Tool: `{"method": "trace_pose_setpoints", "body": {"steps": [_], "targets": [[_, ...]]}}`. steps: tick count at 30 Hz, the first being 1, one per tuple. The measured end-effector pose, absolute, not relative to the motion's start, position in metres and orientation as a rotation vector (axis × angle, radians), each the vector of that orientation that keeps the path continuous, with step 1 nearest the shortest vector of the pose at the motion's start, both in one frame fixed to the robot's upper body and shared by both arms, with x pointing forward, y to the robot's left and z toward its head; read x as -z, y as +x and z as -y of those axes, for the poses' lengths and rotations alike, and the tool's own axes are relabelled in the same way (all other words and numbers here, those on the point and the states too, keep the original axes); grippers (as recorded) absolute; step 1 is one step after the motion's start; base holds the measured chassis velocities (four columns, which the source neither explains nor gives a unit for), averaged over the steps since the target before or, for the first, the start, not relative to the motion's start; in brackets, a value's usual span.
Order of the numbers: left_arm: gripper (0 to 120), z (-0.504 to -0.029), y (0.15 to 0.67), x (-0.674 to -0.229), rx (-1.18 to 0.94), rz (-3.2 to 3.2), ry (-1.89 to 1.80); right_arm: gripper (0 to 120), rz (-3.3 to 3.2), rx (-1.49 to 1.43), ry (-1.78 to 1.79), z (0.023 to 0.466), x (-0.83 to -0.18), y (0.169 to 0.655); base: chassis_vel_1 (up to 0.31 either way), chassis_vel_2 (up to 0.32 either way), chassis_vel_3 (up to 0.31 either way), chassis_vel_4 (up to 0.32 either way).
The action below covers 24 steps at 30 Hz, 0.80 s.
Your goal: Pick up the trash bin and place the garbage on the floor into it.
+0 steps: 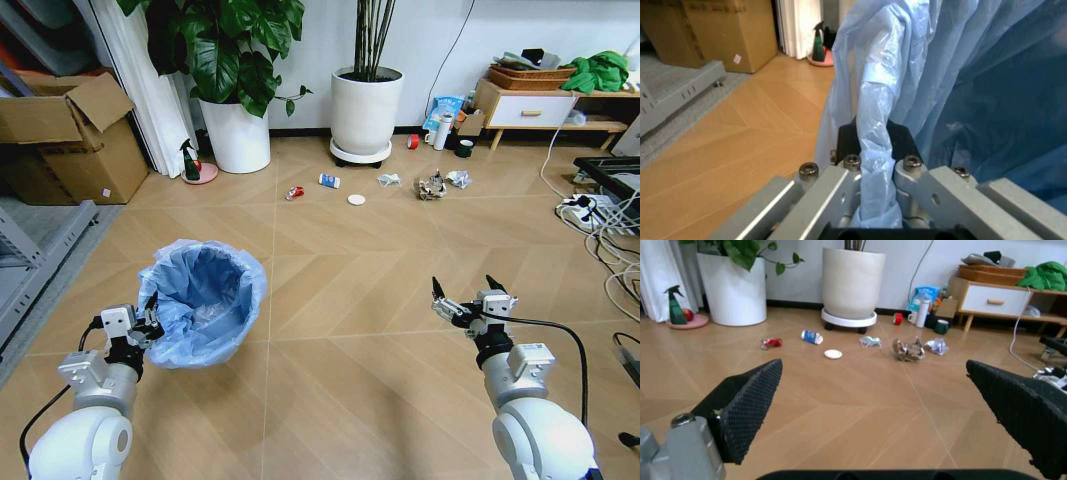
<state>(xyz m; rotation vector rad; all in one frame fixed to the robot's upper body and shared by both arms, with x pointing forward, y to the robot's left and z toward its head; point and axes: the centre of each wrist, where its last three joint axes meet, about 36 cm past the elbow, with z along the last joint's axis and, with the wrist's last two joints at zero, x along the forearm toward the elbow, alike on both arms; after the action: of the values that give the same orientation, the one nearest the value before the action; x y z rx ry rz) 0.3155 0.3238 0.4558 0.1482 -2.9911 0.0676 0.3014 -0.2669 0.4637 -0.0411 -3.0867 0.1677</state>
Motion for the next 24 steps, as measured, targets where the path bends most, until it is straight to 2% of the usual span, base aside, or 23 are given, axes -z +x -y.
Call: {"method": "trace_pose_setpoints", "body": {"steps": [24], "targets": [[0,-0.3178,0.3174,-0.4486,-0.079,2.982,0.127,100,3.067,-0.178,-0.048,0.2633,-0.4597,0.3031,-0.076,0.159,0.078,-0.163]]}}
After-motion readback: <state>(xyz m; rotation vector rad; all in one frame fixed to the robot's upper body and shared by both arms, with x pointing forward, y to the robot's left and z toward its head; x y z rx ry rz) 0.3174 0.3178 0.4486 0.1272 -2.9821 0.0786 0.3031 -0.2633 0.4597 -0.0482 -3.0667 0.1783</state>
